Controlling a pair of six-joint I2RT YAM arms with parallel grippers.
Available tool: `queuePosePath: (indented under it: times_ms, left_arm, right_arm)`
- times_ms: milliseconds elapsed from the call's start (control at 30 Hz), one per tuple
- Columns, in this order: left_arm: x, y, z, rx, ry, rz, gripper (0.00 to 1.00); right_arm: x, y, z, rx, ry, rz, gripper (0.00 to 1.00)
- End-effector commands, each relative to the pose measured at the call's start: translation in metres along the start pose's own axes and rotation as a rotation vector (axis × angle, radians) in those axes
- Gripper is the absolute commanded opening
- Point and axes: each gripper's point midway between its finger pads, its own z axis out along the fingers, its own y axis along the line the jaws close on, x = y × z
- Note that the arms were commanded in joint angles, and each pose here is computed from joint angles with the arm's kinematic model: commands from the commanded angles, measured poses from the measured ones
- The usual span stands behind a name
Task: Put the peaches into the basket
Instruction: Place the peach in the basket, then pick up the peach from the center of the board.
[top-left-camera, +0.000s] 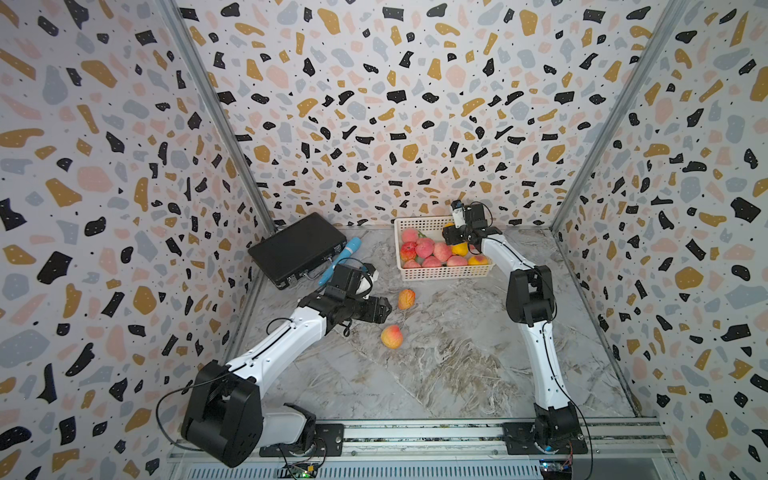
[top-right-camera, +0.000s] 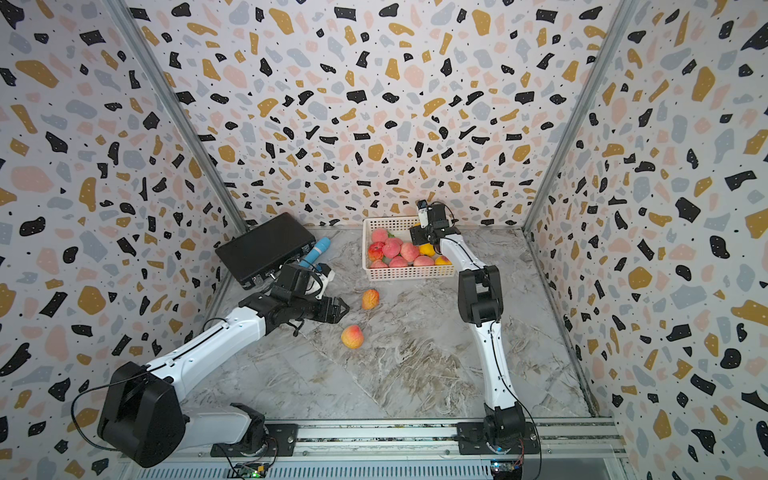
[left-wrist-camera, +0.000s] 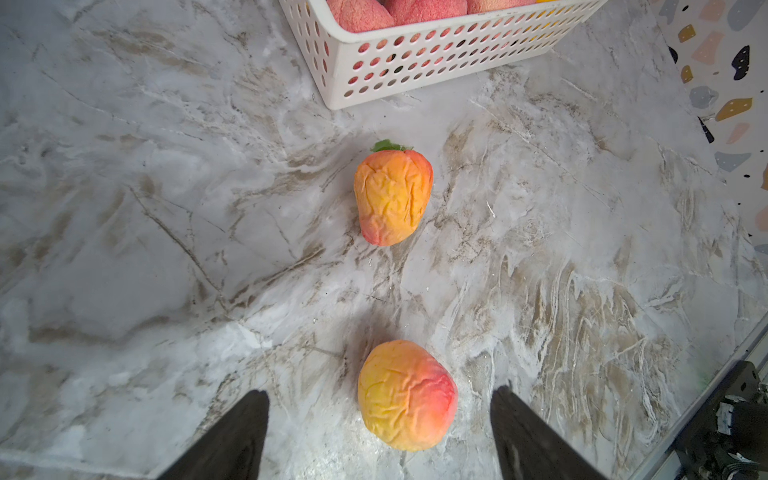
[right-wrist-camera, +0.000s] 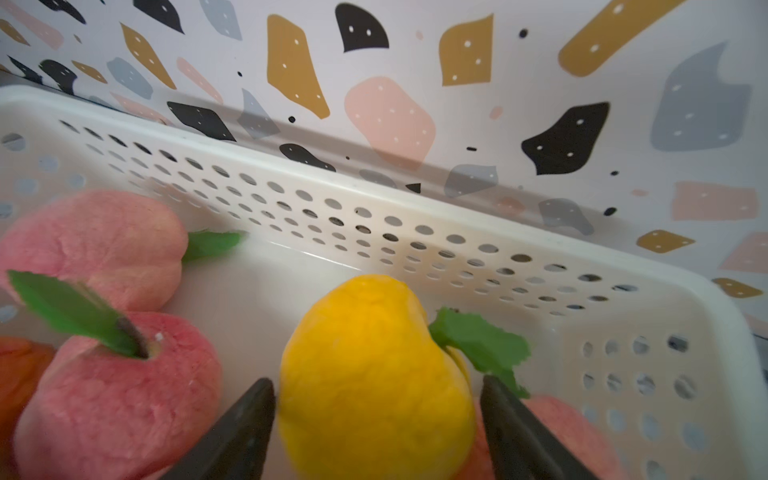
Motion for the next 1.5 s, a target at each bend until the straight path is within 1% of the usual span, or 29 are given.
queuePosePath:
  times_ms: [0, 133, 200, 433, 533, 633, 833, 1033, 1133, 1233, 1367, 1467]
  left_arm:
    - [-0.003, -0.001, 0.002, 0.015, -0.013, -0.007, 0.84]
    - [-0.004, 0.000, 0.005, 0.016, -0.008, -0.012, 0.85]
    - [-0.005, -0.001, 0.005, 0.020, -0.011, -0.013, 0.84]
    - [-0.007, -0.002, 0.005, 0.026, -0.015, -0.004, 0.85]
    - [-0.010, -0.003, 0.004, 0.029, -0.025, -0.002, 0.85]
    - [-0.012, -0.004, 0.006, 0.034, -0.026, 0.007, 0.85]
    - [-0.024, -0.004, 0.015, 0.033, -0.032, 0.030, 0.86]
    - [-0.038, -0.010, 0.037, 0.023, -0.016, 0.074, 0.86]
    - [-0.044, -0.014, 0.052, 0.018, -0.003, 0.100, 0.85]
    - [-0.047, -0.020, 0.069, 0.018, 0.027, 0.125, 0.86]
    - [-0.046, -0.023, 0.089, -0.008, 0.076, 0.146, 0.85]
    - [-0.045, -0.019, 0.105, -0.028, 0.104, 0.149, 0.85]
  right_arm:
    - [-0.037, -0.004, -0.019, 0.001, -0.077, -0.014, 0.88]
    - [-0.049, -0.006, -0.028, 0.009, -0.100, -0.008, 0.95]
    - [-0.059, -0.005, -0.037, 0.012, -0.119, -0.008, 0.96]
    - [-0.100, -0.006, -0.091, 0.030, -0.191, -0.005, 0.98]
    - [-0.105, -0.006, -0.118, 0.043, -0.225, 0.007, 0.99]
    - [-0.100, -0.005, -0.146, 0.060, -0.244, 0.029, 0.99]
    - [-0.068, 0.004, -0.205, 0.057, -0.272, 0.089, 0.99]
    - [0.003, 0.014, -0.246, 0.063, -0.226, 0.160, 0.97]
    - [0.036, 0.016, -0.263, 0.074, -0.203, 0.206, 0.97]
    - [0.060, 0.019, -0.276, 0.075, -0.184, 0.234, 0.97]
    - [0.080, 0.020, -0.288, 0.095, -0.158, 0.229, 0.97]
    - [0.087, 0.020, -0.292, 0.099, -0.142, 0.223, 0.97]
